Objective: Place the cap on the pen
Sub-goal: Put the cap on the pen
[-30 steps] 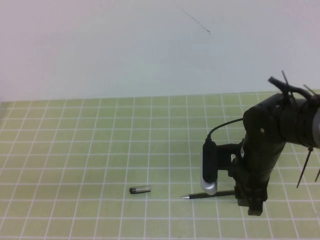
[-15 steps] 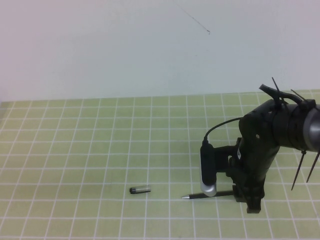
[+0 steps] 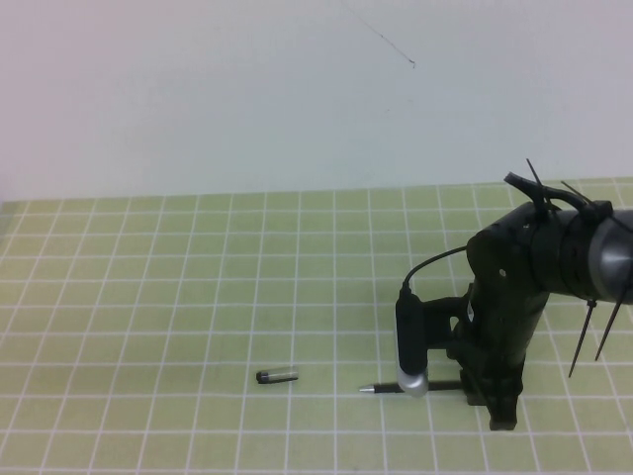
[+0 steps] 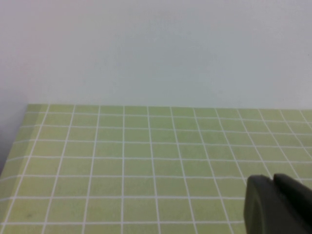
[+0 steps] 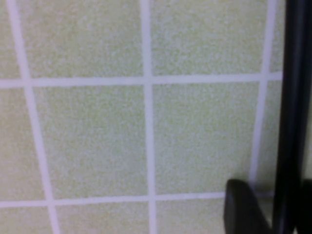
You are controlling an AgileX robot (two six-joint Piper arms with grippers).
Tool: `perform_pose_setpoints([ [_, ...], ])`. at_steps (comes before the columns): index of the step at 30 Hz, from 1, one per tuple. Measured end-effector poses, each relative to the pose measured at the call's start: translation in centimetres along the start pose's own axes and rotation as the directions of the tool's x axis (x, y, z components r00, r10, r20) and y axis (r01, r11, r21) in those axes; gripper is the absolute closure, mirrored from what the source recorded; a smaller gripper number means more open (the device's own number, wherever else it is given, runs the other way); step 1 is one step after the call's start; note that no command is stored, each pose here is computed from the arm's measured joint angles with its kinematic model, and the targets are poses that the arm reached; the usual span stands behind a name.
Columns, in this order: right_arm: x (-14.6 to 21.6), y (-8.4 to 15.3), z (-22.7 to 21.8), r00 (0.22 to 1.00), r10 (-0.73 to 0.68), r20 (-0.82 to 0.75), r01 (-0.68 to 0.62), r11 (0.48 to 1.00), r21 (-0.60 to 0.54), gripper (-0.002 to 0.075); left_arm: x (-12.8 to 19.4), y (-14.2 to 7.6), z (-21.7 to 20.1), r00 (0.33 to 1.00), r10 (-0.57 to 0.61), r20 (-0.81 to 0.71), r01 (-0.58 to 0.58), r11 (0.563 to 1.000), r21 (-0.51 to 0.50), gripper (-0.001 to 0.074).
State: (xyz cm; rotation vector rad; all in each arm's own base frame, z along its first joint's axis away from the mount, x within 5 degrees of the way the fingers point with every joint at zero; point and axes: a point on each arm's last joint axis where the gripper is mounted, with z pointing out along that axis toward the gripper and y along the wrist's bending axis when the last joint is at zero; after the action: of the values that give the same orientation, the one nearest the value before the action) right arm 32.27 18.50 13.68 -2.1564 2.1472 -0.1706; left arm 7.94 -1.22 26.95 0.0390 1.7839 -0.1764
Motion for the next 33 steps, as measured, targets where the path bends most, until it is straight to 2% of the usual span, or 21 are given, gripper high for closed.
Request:
perform_pose_setpoints([
  [7,0.1,0.1,-0.1,1.000,-0.012,-0.018,0.012,1.000,-0.007,0.0658,0.0,0.0,0.0,1.000,0.012,0.004,-0.012,1.000,-0.001,0.0735],
  [15,0.5,0.0,-2.1,1.000,-0.019,-0.007,0.019,0.999,0.043,0.0668,-0.1,0.0,0.0,1.000,0.012,0.006,-0.012,1.000,-0.001,0.0735],
  [21,0.9,0.5,-3.1,1.000,-0.005,-0.026,0.005,1.000,0.004,0.0668,-0.1,-0.2,-0.1,1.000,0.001,-0.019,-0.001,1.000,0.017,0.0735],
  [24,1.0,0.8,-4.1,0.997,0.067,-0.048,-0.070,0.996,-0.058,0.0668,-0.8,-1.0,0.0,0.990,0.070,-0.120,-0.059,0.994,0.096,0.0735],
  [26,0.7,1.1,-5.3,0.988,0.150,-0.027,-0.153,0.982,-0.108,0.0668,-1.7,-1.7,0.3,0.973,0.138,-0.184,-0.104,0.977,0.184,0.0735],
  [30,-0.6,1.5,-8.0,0.927,0.367,0.084,-0.347,0.919,-0.187,0.0668,-3.6,-2.6,1.6,0.941,0.216,-0.262,-0.135,0.946,0.294,0.0735],
  [33,-0.8,2.2,-9.3,0.912,0.399,0.097,-0.370,0.900,-0.231,0.0668,-4.7,-3.0,3.2,0.911,0.244,-0.333,-0.125,0.932,0.341,0.0735],
])
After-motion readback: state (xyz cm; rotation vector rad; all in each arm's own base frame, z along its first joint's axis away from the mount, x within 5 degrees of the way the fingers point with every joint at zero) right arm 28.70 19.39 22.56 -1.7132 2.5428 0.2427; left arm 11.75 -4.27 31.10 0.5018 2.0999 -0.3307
